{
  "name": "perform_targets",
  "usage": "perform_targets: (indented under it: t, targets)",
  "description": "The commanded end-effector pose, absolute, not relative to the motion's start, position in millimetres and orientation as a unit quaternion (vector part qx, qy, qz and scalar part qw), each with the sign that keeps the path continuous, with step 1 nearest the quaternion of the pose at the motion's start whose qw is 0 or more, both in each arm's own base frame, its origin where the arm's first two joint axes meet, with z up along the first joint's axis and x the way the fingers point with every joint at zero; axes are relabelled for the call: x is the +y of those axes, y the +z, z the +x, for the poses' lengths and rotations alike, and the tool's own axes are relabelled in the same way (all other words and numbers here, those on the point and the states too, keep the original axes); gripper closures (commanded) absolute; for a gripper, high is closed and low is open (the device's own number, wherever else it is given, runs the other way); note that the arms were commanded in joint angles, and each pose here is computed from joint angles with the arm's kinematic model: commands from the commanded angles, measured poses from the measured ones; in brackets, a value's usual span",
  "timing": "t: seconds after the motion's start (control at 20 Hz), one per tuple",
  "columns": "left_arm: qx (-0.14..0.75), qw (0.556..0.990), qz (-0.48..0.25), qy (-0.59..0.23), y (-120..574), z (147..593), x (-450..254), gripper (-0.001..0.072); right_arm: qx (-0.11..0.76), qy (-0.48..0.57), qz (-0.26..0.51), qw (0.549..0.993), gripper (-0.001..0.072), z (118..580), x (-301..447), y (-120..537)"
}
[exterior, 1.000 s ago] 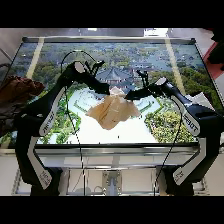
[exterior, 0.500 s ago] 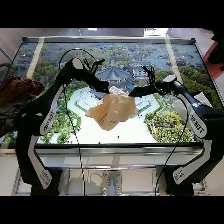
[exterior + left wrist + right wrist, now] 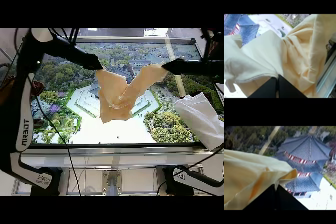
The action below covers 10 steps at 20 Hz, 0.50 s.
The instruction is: Fold the shirts.
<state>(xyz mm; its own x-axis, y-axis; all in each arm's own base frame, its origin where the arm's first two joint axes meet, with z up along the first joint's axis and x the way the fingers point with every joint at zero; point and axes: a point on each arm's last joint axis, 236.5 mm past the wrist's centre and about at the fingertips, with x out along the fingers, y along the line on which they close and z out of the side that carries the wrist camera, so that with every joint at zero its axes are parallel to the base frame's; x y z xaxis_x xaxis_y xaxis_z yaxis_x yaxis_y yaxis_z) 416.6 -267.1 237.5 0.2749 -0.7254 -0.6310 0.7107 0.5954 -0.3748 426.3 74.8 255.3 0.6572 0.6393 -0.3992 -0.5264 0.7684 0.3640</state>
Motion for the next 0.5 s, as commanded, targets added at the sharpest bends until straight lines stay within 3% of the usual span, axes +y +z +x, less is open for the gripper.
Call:
perform_targets:
  t: [0.0,0.25,0.35,0.45]
  targets:
    - [0.281,0.847,0.030,-0.450,342.4,359.0,-245.0,0.0699,0.119,0.278,0.026,0.953,0.0688,364.3,63.9,385.8]
    - [0.096,0.894,0.040,-0.437,468.5,261.3,-215.0,0.0700,-0.071,0.148,-0.054,0.985,0.0690,301.5,29.3,539.4]
    - [0.100,0.888,0.044,-0.447,469.7,240.5,-213.5,0.0700,-0.107,0.170,-0.036,0.979,0.0690,298.9,36.8,560.9]
    - [0.174,0.867,0.030,-0.465,433.5,238.1,-220.4,0.0700,-0.118,0.233,0.023,0.965,0.0690,315.8,48.1,563.5]
